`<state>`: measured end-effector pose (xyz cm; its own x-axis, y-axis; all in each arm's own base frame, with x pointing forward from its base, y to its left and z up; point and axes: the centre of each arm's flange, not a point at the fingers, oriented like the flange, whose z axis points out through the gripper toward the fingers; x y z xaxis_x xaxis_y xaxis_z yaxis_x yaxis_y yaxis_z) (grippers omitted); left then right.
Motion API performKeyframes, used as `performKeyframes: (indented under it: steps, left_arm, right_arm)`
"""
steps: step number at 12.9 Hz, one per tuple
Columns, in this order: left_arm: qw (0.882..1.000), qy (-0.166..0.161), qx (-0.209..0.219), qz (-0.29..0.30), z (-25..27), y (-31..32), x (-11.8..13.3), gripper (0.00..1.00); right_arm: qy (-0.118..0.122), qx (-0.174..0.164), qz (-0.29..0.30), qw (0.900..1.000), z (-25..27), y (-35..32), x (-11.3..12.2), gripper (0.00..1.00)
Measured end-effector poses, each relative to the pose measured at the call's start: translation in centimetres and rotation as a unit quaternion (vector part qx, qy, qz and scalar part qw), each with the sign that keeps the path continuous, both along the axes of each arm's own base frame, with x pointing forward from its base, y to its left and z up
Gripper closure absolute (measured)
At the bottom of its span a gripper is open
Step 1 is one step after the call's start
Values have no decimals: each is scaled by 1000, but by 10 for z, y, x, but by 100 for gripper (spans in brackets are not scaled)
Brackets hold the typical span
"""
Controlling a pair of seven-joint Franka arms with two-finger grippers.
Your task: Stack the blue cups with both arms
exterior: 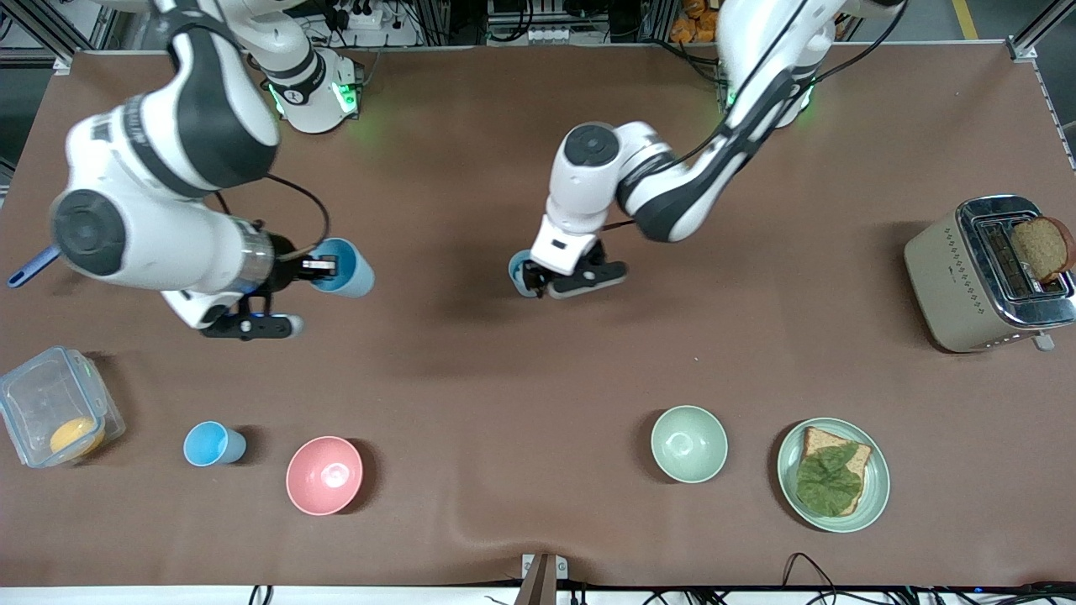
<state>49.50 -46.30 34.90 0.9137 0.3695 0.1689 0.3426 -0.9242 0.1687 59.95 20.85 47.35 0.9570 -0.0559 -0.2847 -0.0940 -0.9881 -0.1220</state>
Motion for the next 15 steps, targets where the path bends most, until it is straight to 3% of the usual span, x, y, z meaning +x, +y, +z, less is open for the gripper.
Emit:
performKeyframes:
  steps: [1,5,9,12,15]
  left_arm:
    - [1000,-12,17,6,47,19,15,1]
    - [997,-15,71,-33,171,109,52,0]
    - [990,2,101,-100,206,241,96,0]
    - [985,18,119,-124,219,274,97,0]
    - [982,33,120,-140,237,289,91,0]
  right_arm:
    - [-3,-8,-18,1000,-7,22,-6,96]
    - [-10,-38,-82,996,-48,123,-44,96]
    - [-8,-65,-132,989,-95,197,-79,96]
    - [-6,-89,-159,983,-137,244,-107,96]
    - [-9,-98,-170,981,-163,258,-115,96]
